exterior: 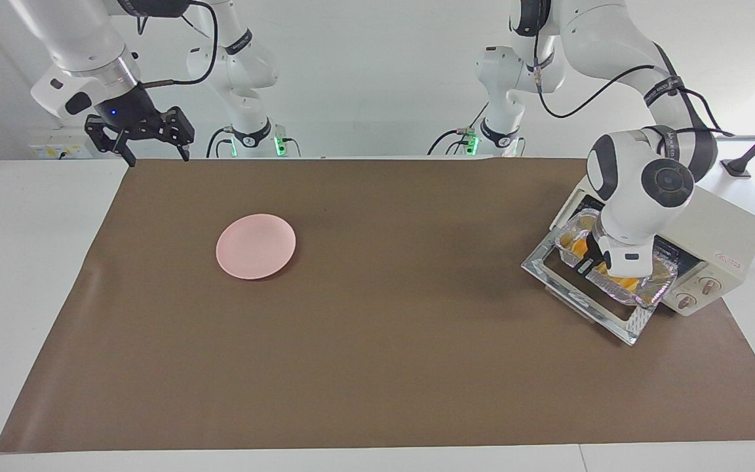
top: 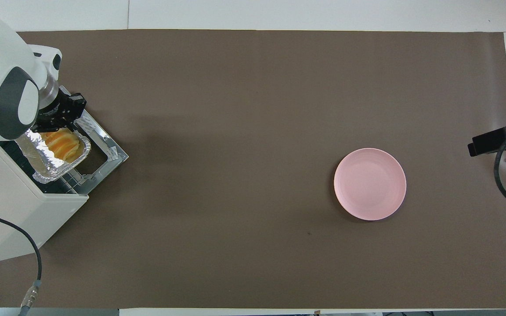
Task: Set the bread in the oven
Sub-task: 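Carry the foil tray into the oven with the left gripper, then push the tray deeper into the oven and release with the left gripper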
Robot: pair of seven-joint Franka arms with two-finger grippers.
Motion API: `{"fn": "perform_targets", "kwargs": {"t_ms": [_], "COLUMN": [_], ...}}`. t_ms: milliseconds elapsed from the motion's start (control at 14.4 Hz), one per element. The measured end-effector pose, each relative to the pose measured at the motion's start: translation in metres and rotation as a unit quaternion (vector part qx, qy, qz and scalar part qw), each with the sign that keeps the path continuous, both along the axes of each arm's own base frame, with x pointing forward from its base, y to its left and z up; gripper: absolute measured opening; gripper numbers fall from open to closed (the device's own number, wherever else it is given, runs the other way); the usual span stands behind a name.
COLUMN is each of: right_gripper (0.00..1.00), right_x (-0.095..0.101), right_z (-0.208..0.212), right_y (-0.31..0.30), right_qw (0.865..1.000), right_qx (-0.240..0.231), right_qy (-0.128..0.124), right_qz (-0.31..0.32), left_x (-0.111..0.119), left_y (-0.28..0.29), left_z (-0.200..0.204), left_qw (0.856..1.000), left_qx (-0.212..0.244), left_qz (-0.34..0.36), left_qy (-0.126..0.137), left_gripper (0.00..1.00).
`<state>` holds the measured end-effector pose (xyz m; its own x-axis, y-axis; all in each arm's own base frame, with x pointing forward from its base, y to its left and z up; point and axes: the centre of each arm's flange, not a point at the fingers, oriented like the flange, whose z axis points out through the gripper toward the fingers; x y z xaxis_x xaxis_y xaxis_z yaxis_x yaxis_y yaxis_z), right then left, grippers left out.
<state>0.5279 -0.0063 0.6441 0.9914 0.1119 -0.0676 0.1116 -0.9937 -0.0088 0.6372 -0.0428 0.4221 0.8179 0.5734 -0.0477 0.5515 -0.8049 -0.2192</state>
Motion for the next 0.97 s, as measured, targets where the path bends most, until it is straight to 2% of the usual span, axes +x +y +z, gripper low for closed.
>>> {"fn": "perform_targets", "kwargs": {"t_ms": [486,973], "right_gripper": [1.00,1.00], "right_x": [0.000,0.000], "right_z": [0.000,0.000], "right_y": [0.000,0.000], "right_qw": [1.000,1.000], "right_qx": [0.000,0.000], "right_qy": [0.001,0.001], "right_qz": [0.000,0.000], "left_x": [-0.009,-0.013], "left_y": [0.032,0.050], "left_z": [-0.015,-0.017], "left_qw": [0.999,0.999], "left_qx": [-0.002,-0.004], "left_qz": [0.014,0.027], "left_qy": [0.032,0.036], "left_gripper": [0.02,0.02]}}
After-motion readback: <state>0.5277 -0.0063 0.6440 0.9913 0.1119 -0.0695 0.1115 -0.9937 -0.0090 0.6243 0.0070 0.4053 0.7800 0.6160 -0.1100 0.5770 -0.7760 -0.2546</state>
